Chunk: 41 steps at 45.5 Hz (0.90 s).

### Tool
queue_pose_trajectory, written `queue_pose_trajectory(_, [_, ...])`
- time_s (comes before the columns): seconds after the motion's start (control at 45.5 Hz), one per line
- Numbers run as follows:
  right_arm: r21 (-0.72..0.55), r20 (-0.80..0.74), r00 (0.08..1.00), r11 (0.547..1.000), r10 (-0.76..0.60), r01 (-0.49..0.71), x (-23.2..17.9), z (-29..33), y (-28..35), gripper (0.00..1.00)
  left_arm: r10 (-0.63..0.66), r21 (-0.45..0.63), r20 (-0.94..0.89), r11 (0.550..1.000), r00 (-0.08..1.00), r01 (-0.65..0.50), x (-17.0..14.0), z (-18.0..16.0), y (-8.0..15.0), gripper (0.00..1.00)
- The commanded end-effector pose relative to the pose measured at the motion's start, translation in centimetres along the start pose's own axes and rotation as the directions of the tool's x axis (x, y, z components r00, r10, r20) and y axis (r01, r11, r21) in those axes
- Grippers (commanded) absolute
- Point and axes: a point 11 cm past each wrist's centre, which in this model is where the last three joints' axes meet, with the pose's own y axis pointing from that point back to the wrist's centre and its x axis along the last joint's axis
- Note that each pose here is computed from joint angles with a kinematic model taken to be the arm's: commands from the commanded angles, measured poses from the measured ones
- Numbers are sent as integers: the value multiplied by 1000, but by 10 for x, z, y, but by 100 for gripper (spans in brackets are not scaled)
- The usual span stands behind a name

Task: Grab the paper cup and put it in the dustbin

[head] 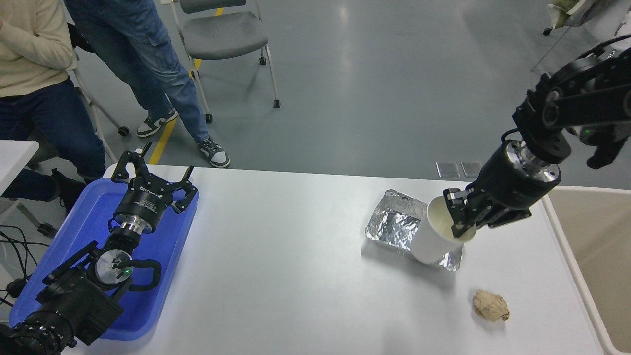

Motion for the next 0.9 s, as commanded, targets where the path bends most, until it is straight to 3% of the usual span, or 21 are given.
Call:
queue_pose_trajectory(0.0, [-30,-12,989,989,148,-148,12,-3,65,0,0,1,1,1000,1000,0,0,0,0,100])
queue_pose_trajectory(0.505, [-73,26,984,982,176,-173,11,15,77,0,0,0,0,1000,1000,0,0,0,0,100])
queue_pose_trajectory(0.879, [-274,206,956,950,209,-149,-5,103,95,0,0,0,0,1000,1000,0,0,0,0,100])
